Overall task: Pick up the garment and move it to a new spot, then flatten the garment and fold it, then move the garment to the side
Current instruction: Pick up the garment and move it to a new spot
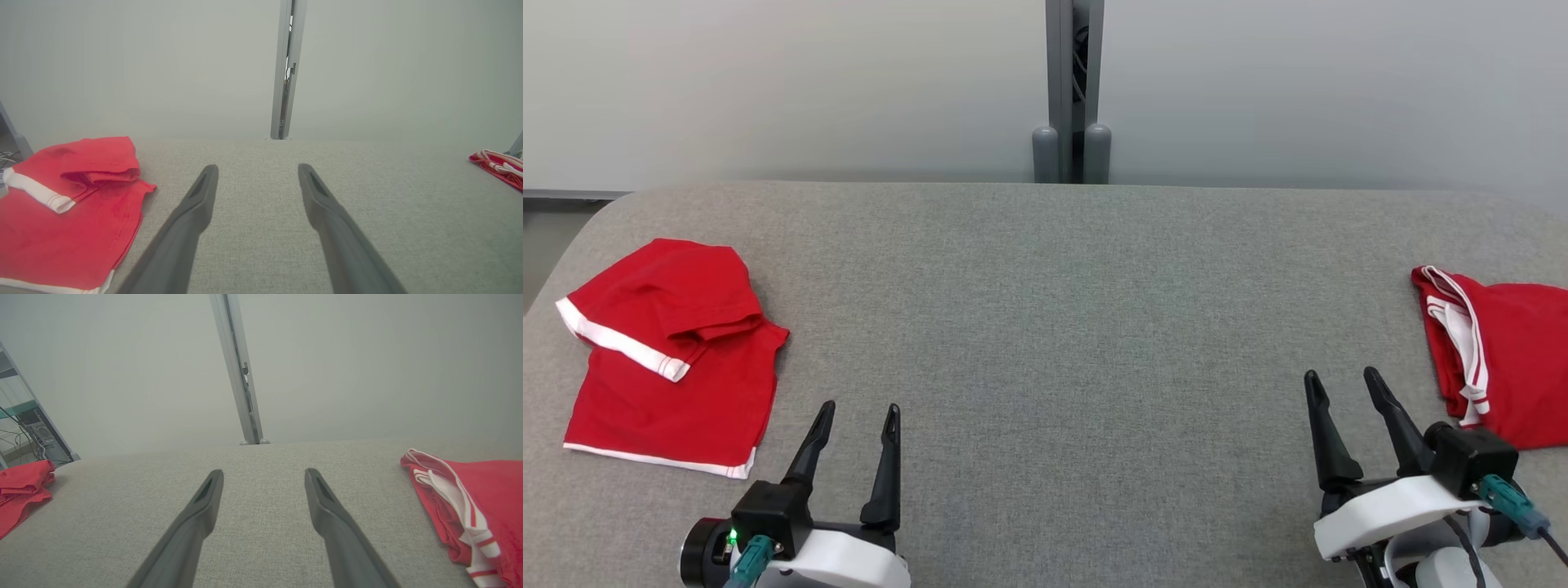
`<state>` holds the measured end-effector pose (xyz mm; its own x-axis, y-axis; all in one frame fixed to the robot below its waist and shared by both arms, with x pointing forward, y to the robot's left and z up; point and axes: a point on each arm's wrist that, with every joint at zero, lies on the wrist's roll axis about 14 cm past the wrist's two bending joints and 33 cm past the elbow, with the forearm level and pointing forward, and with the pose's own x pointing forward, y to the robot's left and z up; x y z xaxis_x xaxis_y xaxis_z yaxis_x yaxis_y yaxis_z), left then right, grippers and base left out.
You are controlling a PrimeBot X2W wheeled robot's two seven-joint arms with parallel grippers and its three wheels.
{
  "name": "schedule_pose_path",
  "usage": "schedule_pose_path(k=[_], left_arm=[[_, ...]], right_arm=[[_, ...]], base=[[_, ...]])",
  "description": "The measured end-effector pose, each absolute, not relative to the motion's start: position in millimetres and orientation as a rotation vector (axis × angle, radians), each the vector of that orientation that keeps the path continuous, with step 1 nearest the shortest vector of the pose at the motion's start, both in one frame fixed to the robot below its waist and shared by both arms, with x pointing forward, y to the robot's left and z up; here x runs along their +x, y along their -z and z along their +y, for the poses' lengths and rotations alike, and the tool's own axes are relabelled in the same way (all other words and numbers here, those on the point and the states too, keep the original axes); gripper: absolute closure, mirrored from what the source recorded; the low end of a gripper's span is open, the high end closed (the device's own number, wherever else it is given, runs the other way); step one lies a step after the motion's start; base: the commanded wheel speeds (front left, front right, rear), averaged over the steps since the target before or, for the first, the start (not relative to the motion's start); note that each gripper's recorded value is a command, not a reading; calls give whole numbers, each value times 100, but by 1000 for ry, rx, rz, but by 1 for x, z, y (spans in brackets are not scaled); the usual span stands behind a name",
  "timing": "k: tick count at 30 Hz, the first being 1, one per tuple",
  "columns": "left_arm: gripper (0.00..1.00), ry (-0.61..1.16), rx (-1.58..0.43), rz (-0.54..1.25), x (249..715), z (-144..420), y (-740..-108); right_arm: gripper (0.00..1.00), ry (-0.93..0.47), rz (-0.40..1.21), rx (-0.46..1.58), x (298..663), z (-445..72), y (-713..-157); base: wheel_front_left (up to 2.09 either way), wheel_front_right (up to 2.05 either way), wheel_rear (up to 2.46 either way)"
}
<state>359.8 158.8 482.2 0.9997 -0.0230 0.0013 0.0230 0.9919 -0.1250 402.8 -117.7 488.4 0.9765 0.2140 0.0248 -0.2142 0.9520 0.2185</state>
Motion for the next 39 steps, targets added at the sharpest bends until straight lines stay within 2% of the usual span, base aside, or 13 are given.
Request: schedule_pose_path(k=[9, 21, 30, 39], left_arm=[[0, -31, -124, -14, 349, 177, -486], [0, -261, -101, -21, 300, 244, -485], [0, -435, -86, -25, 254, 285, -484], [0, -477, -86, -32, 247, 294, -487]], right_arm=[[0, -304, 30, 245, 405, -85, -481], [0, -550, 70, 281, 408, 6, -480], [0, -753, 101, 269, 389, 74, -480], [0, -788, 117, 272, 388, 87, -478]], base=[[0, 0, 0], [0, 0, 0], [0, 0, 0], [0, 0, 0]])
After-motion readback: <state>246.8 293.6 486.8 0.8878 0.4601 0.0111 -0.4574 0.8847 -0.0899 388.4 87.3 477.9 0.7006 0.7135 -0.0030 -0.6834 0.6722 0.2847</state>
